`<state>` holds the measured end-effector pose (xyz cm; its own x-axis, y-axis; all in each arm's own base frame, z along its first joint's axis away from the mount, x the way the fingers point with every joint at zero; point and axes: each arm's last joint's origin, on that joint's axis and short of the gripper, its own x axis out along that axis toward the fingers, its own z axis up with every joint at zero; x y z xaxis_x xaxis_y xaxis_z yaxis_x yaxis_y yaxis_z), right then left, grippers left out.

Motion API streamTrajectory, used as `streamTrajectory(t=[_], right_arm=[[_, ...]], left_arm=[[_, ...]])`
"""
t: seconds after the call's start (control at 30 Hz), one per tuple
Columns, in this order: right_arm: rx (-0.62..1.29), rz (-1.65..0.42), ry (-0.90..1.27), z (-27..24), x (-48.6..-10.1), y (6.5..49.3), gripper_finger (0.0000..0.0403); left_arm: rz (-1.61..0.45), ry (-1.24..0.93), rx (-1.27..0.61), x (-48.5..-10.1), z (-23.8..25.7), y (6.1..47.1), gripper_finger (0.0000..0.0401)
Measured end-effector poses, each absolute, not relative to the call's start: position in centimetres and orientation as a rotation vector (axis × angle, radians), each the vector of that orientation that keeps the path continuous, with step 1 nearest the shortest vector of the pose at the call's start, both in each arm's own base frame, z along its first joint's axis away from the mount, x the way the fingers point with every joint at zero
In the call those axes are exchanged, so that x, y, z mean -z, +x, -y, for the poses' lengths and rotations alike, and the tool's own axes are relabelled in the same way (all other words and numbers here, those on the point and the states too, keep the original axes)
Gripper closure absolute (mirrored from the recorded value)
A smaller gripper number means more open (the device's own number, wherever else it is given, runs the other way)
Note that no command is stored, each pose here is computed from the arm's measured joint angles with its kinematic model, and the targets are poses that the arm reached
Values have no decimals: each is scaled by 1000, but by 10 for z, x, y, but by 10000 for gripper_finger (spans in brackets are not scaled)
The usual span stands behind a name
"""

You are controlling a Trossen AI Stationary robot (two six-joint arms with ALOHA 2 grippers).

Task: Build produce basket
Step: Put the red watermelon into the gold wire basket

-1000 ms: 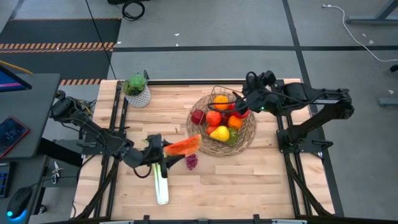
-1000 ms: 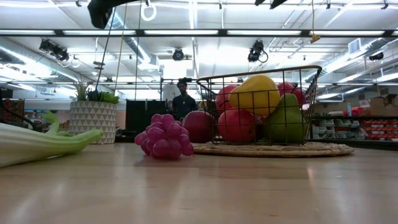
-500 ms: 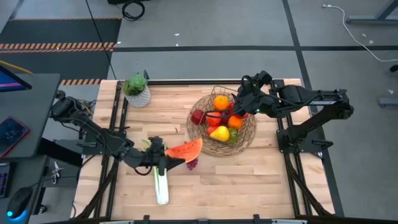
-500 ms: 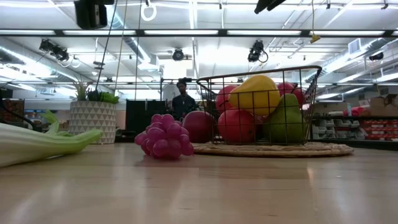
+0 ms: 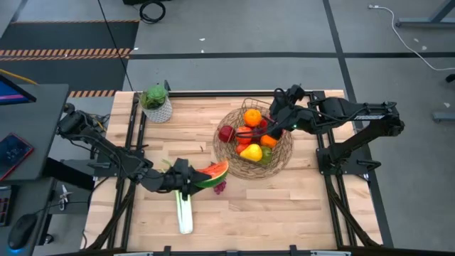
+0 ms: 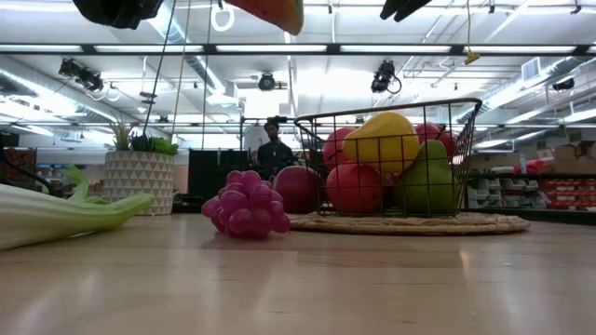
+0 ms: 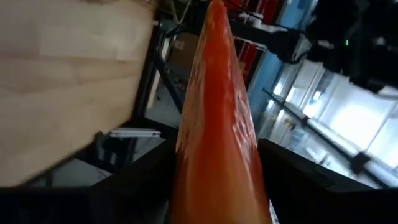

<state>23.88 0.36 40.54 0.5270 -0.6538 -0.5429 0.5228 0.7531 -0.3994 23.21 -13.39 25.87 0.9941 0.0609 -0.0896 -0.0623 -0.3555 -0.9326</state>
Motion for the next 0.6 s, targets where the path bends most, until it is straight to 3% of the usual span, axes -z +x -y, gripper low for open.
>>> streamTrajectory(t=[0.37, 0.47, 0.6], right_arm=[[670, -737, -160, -5, -405, 239, 10], [671, -735, -157, -5, -405, 239, 10], [675, -730, -145, -5, -405, 239, 10]], left_arm=[[3, -1912, -132, -259, 133, 232, 172], [-8, -1757, -129, -259, 133, 232, 172], [-34, -1323, -117, -259, 133, 232, 172]])
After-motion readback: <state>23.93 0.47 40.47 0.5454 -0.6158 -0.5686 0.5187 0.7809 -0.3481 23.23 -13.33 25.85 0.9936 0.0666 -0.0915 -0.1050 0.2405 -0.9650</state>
